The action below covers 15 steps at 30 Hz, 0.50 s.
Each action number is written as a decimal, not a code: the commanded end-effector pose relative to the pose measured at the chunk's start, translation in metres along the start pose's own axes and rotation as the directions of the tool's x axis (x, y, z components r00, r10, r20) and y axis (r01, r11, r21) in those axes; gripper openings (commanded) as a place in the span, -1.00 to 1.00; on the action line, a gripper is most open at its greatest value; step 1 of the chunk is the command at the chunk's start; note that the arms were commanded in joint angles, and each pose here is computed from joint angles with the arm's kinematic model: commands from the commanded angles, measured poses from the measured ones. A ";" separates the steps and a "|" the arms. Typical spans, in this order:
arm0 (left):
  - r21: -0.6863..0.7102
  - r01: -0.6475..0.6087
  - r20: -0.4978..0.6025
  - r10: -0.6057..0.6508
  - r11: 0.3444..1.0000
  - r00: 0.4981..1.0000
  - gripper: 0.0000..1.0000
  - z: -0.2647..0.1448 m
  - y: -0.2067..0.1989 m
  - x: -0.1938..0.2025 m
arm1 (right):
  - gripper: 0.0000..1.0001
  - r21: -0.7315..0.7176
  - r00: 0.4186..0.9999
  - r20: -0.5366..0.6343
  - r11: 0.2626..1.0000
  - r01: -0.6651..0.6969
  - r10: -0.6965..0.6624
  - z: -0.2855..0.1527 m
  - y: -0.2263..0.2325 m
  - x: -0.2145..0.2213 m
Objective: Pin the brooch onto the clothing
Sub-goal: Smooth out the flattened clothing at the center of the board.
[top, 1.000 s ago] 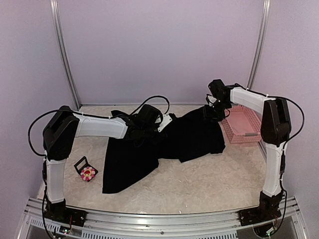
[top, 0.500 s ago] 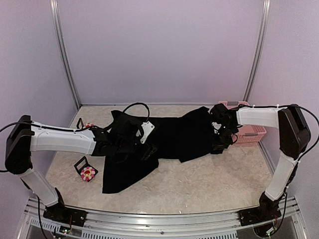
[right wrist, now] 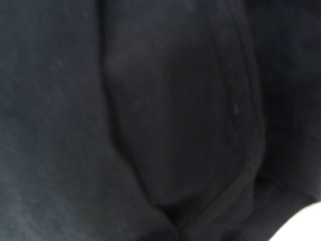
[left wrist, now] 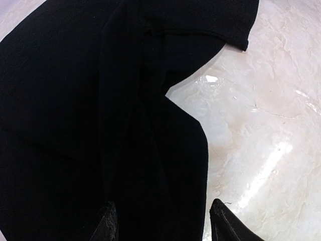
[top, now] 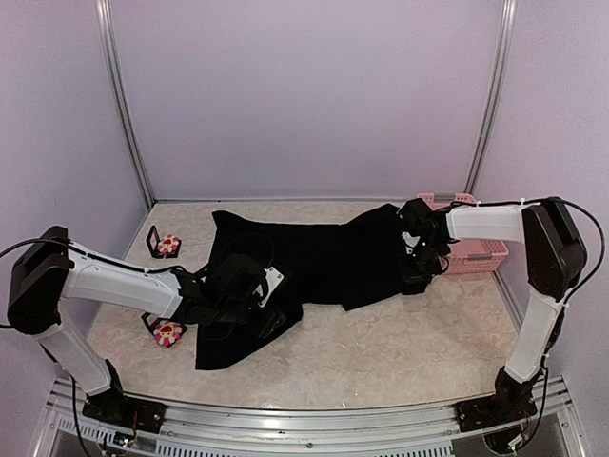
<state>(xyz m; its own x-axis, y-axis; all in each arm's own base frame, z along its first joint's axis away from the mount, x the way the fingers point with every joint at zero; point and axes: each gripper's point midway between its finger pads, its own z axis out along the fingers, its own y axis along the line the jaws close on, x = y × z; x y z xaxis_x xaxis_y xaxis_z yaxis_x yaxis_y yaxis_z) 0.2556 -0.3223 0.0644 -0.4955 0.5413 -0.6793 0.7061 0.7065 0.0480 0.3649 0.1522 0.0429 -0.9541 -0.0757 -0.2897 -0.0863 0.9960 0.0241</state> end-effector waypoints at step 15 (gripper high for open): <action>-0.010 0.027 -0.056 -0.027 1.000 0.998 -0.09 0.016 0.001 0.033 | -1.00 -0.228 0.989 -0.093 0.969 0.094 -0.118 -0.089 0.059 0.057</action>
<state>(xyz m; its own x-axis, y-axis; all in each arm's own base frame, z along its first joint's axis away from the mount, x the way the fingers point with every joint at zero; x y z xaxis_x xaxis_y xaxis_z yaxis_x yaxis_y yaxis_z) 0.2508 -0.3153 0.0379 -0.5291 0.5499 -0.6463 0.6949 0.7179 0.0418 0.3444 0.1840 0.0668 -0.9493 -0.1583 -0.2716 -0.1868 0.9789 0.0823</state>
